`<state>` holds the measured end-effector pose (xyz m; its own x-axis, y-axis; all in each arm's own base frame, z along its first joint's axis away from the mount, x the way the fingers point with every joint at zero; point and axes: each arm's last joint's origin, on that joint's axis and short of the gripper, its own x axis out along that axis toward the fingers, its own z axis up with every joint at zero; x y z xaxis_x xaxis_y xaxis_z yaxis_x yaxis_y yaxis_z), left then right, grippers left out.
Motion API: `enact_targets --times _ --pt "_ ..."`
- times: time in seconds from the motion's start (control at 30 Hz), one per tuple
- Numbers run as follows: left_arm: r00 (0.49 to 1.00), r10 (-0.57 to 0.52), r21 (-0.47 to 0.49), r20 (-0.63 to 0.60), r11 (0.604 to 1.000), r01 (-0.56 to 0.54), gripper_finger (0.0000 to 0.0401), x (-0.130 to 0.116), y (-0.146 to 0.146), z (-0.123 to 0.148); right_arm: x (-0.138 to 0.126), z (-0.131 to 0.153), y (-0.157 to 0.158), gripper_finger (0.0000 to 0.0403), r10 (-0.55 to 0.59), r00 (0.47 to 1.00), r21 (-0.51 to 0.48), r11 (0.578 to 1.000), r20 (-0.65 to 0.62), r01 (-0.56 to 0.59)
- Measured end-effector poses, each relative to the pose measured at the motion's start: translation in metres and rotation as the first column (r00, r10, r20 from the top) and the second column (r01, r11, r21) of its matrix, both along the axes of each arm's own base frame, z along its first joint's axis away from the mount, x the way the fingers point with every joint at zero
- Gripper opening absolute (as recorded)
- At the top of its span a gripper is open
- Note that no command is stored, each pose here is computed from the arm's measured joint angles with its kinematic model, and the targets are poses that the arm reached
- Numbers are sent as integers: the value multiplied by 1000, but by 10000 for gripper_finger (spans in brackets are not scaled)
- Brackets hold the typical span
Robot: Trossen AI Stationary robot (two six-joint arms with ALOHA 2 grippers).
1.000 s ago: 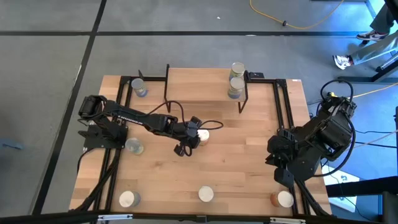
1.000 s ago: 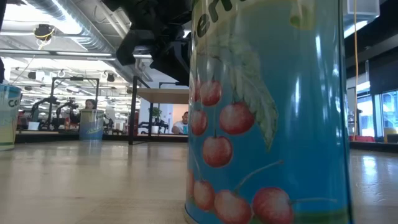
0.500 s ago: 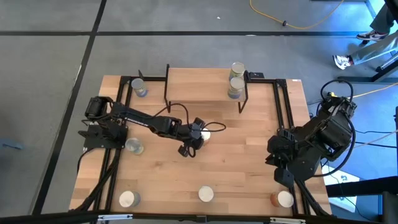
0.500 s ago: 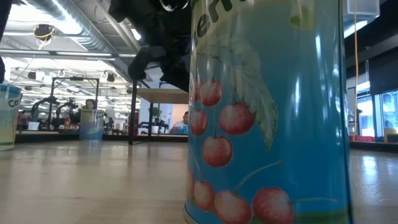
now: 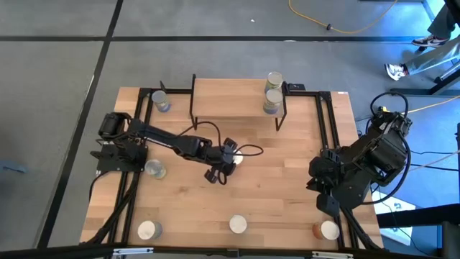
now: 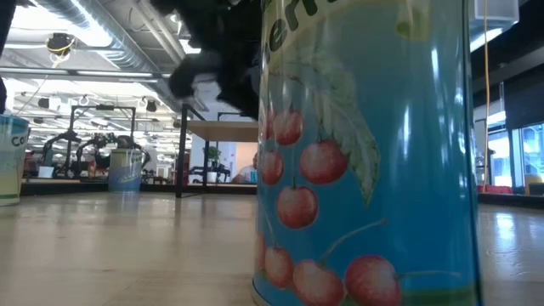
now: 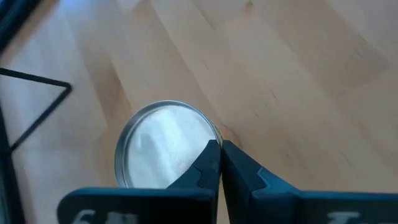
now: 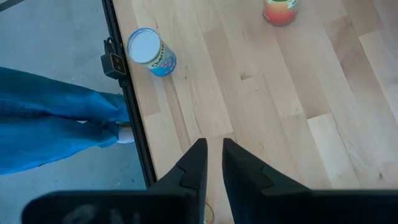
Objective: Pick and place cans onto a shelf
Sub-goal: Put the canned green beans on the shelf
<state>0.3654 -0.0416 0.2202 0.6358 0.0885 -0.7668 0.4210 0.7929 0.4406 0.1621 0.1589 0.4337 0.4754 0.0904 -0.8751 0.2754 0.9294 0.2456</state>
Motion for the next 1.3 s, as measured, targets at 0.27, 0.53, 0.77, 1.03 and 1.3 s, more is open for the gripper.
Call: enact_targets --times 0.27,0.53,0.77,1.03,1.3 --pt "998 51 -33 48 998 -50 1 13 6 76 0 0 0 52 1 1000 -1 1000 1 -1" --pt "957 199 1 213 979 -203 0 11 37 162 0 0 0 52 61 998 -37 997 8 -61" --pt "891 313 -37 330 947 -319 0 0 90 208 1 0 -1 52 74 996 -92 993 42 -70" --pt "865 335 -119 374 942 -313 0 -10 157 216 7 2 -9 52 -6 992 -172 985 124 28" --pt "897 329 -81 295 944 -320 0 -3 218 183 22 3 -28 52 -127 976 -222 961 178 165"
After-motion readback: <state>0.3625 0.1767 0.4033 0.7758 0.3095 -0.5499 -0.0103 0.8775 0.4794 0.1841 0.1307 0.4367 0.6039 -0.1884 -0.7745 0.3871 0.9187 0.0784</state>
